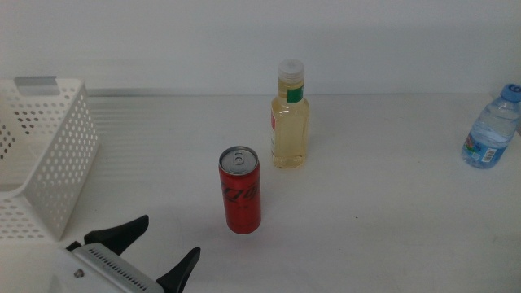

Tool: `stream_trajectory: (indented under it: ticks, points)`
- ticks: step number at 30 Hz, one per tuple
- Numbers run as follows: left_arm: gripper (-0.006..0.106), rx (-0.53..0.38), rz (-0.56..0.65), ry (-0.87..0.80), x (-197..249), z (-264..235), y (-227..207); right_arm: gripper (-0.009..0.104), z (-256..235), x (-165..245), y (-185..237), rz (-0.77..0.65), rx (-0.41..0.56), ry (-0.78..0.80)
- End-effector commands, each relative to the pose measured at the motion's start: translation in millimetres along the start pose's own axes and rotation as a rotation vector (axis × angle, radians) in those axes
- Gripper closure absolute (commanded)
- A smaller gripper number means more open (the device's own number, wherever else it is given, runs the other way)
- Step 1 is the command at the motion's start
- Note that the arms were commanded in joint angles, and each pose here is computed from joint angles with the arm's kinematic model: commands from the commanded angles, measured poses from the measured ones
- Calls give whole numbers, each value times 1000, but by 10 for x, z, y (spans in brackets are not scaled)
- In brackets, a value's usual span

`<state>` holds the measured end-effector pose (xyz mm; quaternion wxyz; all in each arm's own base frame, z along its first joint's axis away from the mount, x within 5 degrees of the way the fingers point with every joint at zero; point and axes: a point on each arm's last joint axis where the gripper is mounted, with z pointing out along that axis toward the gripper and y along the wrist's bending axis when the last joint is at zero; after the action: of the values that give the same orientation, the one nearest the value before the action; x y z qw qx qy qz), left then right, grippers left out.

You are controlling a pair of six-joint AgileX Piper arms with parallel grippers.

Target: Use arms to grab the bottles and put them into the dustbin to the left of the table.

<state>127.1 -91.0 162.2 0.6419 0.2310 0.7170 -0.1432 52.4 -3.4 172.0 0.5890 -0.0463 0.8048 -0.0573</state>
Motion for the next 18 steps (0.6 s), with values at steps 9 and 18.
stream_trajectory:
  ticks: [9,18]
  points:
    - [10,-5,-113,-156,-111,-40,14,21,-25,-82,-12,-16,16,-99]
    - [10,-4,-129,-139,-89,-22,9,21,-25,-82,-12,-16,16,-99]
